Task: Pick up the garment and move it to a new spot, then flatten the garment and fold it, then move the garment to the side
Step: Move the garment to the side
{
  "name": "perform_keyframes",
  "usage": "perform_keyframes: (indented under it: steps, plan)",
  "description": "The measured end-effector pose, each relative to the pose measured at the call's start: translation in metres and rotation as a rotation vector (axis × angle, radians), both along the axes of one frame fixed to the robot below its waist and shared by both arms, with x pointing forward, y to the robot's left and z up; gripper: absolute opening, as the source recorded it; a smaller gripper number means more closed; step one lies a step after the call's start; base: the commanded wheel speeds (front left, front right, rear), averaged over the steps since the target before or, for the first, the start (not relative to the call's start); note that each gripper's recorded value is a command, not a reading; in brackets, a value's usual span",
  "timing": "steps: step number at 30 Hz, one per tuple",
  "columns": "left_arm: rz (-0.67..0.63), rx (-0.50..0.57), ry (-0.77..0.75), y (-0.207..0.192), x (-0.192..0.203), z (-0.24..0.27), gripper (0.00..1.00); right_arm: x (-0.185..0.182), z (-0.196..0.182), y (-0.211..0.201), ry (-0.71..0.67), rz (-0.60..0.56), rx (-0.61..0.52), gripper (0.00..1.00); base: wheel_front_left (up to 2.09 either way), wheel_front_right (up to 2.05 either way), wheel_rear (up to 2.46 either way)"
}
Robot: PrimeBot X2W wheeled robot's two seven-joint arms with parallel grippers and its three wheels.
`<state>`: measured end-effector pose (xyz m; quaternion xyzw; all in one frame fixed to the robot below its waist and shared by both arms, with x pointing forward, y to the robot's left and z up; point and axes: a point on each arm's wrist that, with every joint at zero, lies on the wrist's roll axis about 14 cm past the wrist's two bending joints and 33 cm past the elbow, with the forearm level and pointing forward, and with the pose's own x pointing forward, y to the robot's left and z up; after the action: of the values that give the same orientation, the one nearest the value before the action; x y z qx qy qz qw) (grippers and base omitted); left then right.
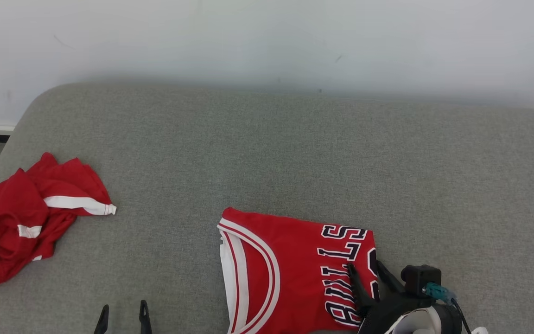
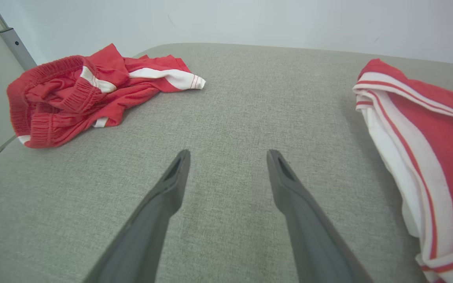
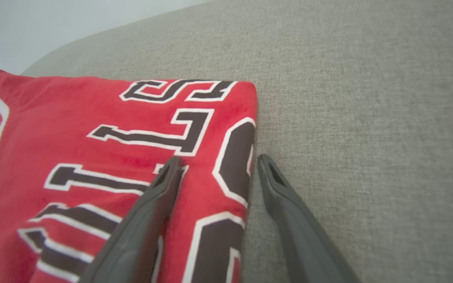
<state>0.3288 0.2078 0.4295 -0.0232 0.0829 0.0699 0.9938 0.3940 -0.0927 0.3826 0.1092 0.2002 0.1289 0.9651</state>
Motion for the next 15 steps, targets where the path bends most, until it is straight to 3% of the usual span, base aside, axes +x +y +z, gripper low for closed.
perform_keyframes:
  steps: [3,4,5,6,15]
  plan:
    - [0.010,0.002,0.007,0.002,-0.001,-0.002,1.00,0.001,-0.006,0.006,0.025,0.019,-0.001,1.00,0.00,0.00,0.00]
    - [0.010,0.002,0.007,0.002,0.000,-0.002,1.00,0.000,-0.007,0.006,0.031,0.021,-0.002,0.70,0.00,0.00,0.00]
    - [0.006,0.001,0.006,0.001,0.001,-0.002,1.00,0.000,-0.007,0.006,0.032,0.022,-0.002,0.31,0.00,0.00,0.00]
    - [0.002,0.001,0.004,0.000,0.002,-0.001,1.00,0.000,-0.007,0.007,0.032,0.025,-0.003,0.00,0.00,0.00,0.00]
    - [-0.076,-0.009,-0.020,-0.023,0.017,0.005,1.00,0.002,-0.001,-0.013,0.007,-0.047,0.002,0.00,0.00,0.00,0.00]
